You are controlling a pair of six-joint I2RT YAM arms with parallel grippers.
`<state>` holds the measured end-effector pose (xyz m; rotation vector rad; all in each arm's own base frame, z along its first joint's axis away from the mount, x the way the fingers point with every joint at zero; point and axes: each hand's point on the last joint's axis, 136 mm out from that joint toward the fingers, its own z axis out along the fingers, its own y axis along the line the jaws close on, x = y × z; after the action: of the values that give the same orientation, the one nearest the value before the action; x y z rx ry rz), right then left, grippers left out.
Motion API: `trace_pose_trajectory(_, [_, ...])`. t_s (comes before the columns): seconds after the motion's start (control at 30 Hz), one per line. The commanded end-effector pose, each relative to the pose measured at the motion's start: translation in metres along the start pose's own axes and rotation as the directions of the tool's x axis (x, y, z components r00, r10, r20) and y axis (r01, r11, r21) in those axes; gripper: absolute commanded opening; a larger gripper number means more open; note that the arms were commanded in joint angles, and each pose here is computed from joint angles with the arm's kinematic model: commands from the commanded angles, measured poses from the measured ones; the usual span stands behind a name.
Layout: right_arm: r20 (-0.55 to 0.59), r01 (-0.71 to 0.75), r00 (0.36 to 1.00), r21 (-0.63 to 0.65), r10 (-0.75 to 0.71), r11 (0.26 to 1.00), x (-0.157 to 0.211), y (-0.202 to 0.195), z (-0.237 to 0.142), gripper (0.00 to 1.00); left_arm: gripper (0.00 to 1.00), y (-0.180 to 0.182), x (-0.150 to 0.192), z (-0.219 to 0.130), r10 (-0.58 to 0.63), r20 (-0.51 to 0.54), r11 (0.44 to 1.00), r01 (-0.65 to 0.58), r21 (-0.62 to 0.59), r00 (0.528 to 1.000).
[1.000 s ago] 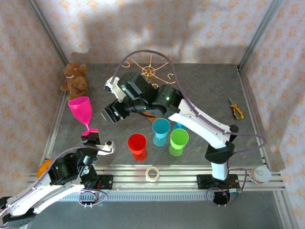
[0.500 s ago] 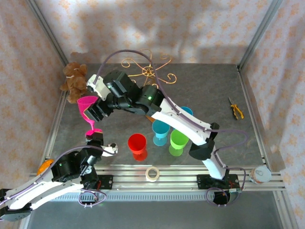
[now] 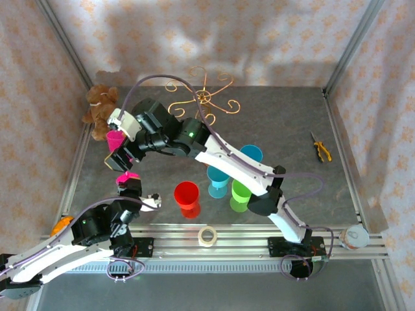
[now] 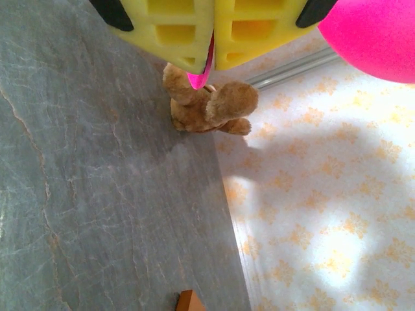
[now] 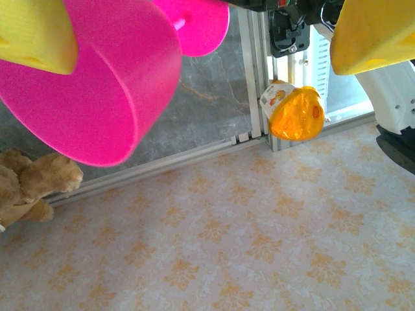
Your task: Take the wine glass off the wine glass rack
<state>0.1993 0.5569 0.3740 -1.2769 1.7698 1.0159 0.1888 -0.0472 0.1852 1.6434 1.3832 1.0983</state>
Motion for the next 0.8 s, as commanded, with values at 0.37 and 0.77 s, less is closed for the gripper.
trace_pose_trajectory(0.37, [-0.002,-0.073,0.997,-0.138,0.073,0.988,-0.004,-0.008,-0.003,0.92,0.0,0.019,0.0,-0.001,-0.012,-0.023,0.998,0.011,-0.063,1.0])
trace_pose_trajectory(0.77, [-0.105,-0.066,0.993,-0.13,0.052,0.989,0.024,-0.016,-0.004,0.88,0.0,0.024,-0.001,-0.001,-0.006,-0.026,0.998,0.005,-0.069,1.0])
